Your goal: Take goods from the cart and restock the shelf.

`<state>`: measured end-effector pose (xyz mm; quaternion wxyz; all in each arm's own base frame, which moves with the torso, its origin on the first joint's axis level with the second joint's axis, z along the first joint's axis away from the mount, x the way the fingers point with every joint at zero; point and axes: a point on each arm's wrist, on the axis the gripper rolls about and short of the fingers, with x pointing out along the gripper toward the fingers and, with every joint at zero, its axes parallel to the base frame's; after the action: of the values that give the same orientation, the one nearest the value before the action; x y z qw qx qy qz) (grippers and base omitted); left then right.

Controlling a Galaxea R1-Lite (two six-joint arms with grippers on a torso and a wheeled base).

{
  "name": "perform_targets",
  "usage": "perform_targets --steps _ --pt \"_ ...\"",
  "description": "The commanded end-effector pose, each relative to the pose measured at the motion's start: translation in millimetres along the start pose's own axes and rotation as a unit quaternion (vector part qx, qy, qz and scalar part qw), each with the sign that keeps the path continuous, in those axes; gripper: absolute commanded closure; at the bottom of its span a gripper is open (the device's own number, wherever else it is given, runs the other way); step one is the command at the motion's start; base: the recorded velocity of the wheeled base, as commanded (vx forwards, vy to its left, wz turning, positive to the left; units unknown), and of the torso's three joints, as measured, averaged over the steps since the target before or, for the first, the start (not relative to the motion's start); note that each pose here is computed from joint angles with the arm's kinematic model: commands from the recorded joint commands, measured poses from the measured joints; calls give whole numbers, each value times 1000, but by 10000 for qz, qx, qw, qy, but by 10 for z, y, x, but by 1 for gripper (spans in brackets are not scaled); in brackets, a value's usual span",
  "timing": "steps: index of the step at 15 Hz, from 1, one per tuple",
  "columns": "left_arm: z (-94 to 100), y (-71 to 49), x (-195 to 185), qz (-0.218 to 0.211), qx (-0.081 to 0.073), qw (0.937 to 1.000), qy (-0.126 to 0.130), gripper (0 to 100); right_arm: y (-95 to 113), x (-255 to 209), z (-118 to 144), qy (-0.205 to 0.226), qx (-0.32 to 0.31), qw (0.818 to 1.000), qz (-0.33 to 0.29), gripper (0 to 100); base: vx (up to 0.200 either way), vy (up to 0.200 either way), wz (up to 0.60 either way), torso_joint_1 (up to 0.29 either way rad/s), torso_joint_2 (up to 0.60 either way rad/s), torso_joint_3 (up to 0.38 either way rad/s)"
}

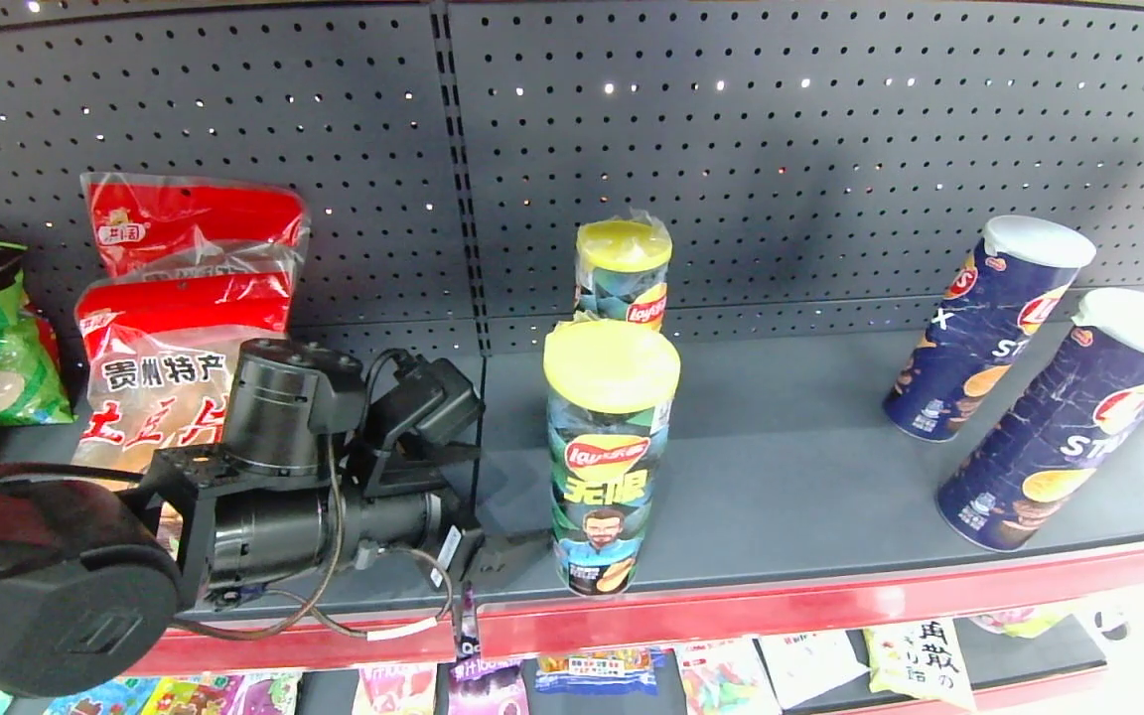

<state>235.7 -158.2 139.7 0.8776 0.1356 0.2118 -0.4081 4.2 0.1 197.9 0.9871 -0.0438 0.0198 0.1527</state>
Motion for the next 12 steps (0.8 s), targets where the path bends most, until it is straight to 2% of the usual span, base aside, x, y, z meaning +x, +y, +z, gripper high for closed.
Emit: perform_targets --steps 1,12 --pt "2 -15 32 -38 13 10000 19 0 1 11 -1 28 -7 10000 4 0 0 0 0 0 0 0" --pt "46 -4 108 -21 35 10000 -5 0 1 14 -1 36 -7 10000 5 0 0 0 0 0 0 0"
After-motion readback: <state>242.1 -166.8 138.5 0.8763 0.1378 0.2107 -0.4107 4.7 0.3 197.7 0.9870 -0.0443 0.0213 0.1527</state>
